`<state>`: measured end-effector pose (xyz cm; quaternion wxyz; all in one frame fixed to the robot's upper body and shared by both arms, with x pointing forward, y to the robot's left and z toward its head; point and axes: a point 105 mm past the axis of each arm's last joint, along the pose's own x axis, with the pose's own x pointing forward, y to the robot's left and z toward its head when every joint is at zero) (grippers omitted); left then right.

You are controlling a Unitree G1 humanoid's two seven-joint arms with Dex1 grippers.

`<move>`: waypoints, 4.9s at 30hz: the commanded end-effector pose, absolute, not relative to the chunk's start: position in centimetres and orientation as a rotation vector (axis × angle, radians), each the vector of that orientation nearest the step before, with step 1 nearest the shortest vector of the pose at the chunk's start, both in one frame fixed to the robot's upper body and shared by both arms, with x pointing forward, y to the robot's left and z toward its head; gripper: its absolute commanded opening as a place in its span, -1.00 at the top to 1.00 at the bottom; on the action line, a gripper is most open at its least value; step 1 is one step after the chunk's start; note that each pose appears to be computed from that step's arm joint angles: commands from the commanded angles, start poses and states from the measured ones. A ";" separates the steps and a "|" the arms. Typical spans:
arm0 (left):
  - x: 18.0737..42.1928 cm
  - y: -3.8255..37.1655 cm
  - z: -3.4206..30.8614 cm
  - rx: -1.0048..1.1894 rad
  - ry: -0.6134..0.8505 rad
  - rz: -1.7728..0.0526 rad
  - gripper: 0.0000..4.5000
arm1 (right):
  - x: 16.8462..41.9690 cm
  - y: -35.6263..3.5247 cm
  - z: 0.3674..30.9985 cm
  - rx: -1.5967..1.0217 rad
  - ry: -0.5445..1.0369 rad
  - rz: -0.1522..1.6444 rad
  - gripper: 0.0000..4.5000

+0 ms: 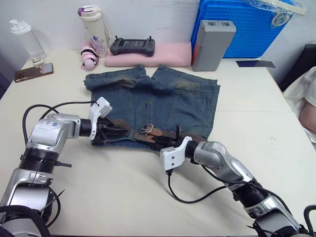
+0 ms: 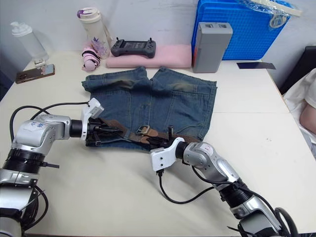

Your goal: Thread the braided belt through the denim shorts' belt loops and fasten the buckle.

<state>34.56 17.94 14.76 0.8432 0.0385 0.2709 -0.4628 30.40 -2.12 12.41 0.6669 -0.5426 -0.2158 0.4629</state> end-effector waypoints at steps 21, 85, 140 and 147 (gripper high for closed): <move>30.5 19.6 12.3 -0.038 0.391 -0.554 0.35 | 29.8 -2.7 14.2 -1.142 -0.504 0.999 1.00; 33.3 12.4 19.1 0.244 -0.076 -0.861 0.97 | 29.3 -4.8 22.2 -0.994 -0.555 0.964 1.00; 30.7 16.7 12.8 0.182 0.259 -0.599 1.00 | 33.4 -3.0 16.3 -0.633 -0.067 0.684 0.99; 30.1 16.4 10.6 0.128 0.376 -0.550 1.00 | 33.2 -2.8 17.2 -0.587 -0.078 0.674 0.99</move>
